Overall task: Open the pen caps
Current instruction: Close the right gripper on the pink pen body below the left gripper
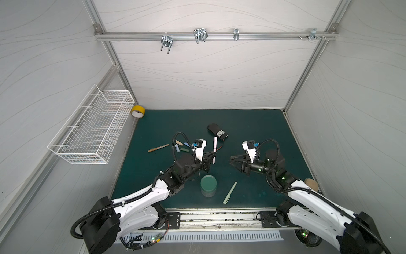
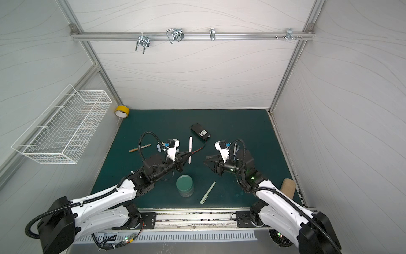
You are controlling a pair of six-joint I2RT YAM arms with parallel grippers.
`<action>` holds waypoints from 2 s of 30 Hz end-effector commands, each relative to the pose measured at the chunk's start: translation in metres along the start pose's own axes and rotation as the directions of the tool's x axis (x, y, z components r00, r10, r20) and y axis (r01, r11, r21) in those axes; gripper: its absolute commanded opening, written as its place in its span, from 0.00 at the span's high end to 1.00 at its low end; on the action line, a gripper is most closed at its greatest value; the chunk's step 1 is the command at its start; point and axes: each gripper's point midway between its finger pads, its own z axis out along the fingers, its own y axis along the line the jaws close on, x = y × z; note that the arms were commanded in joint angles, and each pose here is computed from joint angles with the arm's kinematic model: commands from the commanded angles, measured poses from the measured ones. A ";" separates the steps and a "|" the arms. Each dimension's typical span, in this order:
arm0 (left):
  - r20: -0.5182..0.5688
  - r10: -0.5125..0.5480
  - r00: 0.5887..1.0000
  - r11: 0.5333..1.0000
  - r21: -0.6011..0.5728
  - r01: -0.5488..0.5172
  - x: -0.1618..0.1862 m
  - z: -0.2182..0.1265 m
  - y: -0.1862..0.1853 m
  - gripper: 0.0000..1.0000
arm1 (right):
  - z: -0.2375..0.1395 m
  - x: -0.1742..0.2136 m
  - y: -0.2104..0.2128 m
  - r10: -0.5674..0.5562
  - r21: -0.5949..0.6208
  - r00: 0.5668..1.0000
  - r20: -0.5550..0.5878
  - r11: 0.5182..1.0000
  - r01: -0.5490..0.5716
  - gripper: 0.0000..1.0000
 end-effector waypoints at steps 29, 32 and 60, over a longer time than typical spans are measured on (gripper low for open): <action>0.151 -0.074 0.986 0.989 0.136 0.053 -0.014 -0.002 -0.031 1.00 | 0.036 0.002 0.013 -0.033 -0.083 0.999 0.013 0.996 0.034 0.59; 0.152 -0.070 0.986 0.988 0.144 0.048 -0.013 -0.002 -0.035 1.00 | 0.038 0.004 0.014 -0.030 -0.095 1.000 0.005 0.995 0.030 0.60; 0.166 -0.069 0.984 0.985 0.169 0.041 -0.012 -0.003 -0.042 1.00 | 0.050 0.009 0.019 0.000 -0.167 1.000 -0.016 0.986 -0.003 0.87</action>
